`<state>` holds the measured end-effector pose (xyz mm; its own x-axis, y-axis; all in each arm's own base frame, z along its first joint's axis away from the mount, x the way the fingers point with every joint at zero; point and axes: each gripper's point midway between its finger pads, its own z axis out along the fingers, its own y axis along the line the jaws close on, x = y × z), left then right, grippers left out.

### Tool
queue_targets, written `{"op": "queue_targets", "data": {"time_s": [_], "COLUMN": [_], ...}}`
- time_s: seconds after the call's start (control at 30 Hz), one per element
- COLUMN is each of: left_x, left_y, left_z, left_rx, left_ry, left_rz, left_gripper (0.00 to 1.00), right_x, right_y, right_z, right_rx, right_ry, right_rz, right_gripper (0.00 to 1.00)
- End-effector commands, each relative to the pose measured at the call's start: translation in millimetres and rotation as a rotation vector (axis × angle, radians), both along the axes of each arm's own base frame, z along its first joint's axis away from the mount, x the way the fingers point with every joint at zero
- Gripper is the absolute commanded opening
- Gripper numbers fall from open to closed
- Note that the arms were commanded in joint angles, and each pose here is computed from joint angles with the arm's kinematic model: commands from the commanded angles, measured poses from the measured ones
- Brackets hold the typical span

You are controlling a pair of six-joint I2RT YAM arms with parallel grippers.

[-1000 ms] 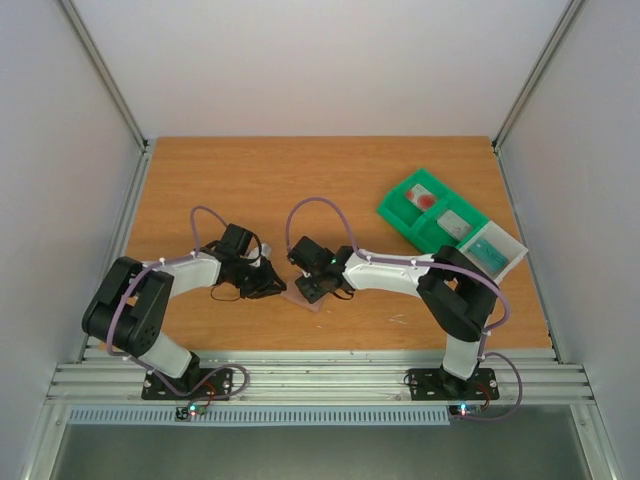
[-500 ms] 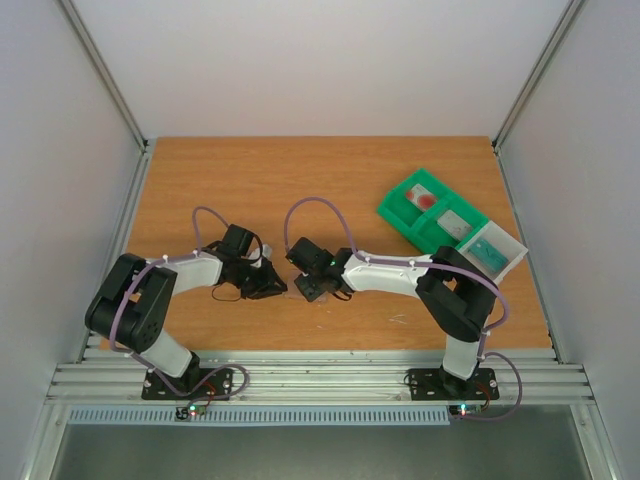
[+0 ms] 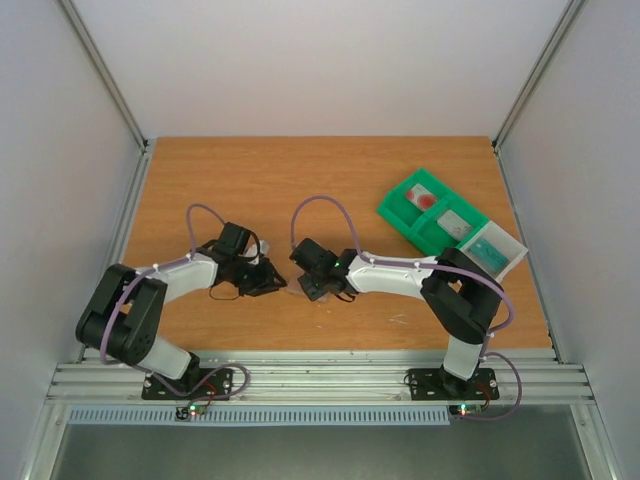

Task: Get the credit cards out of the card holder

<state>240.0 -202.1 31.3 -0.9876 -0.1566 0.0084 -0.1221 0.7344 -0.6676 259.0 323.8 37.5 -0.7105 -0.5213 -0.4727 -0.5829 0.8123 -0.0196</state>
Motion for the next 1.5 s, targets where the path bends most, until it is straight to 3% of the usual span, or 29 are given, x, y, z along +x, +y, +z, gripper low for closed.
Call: {"op": "queue_targets", "data": {"time_s": [0.0, 0.13, 0.37, 0.7, 0.9, 1.47], "left_x": [3, 1, -4, -13, -13, -12], "left_y": [4, 9, -6, -20, -19, -13], "left_z": [16, 26, 48, 26, 4, -24], "left_rx": [0.013, 0.029, -0.076, -0.088, -0.057, 0.026], "left_ry": [-0.06, -0.086, -0.123, -0.08, -0.033, 0.009], "left_rz": [0.019, 0.022, 0.027, 0.008, 0.012, -0.012], "left_gripper": [0.28, 0.29, 0.3, 0.28, 0.23, 0.23], "right_x": [-15, -28, -43, -56, -62, -66], "right_y": [-13, -17, -2, 24, 26, 1], "right_z": [-1, 0, 15, 18, 25, 37], "right_rx": [0.008, 0.048, 0.204, 0.404, 0.456, 0.464], "right_ry": [0.099, 0.202, 0.311, 0.492, 0.522, 0.528], "right_rz": [-0.122, -0.25, -0.327, -0.398, -0.388, -0.345], "right_gripper": [0.01, 0.01, 0.01, 0.01, 0.01, 0.01]}}
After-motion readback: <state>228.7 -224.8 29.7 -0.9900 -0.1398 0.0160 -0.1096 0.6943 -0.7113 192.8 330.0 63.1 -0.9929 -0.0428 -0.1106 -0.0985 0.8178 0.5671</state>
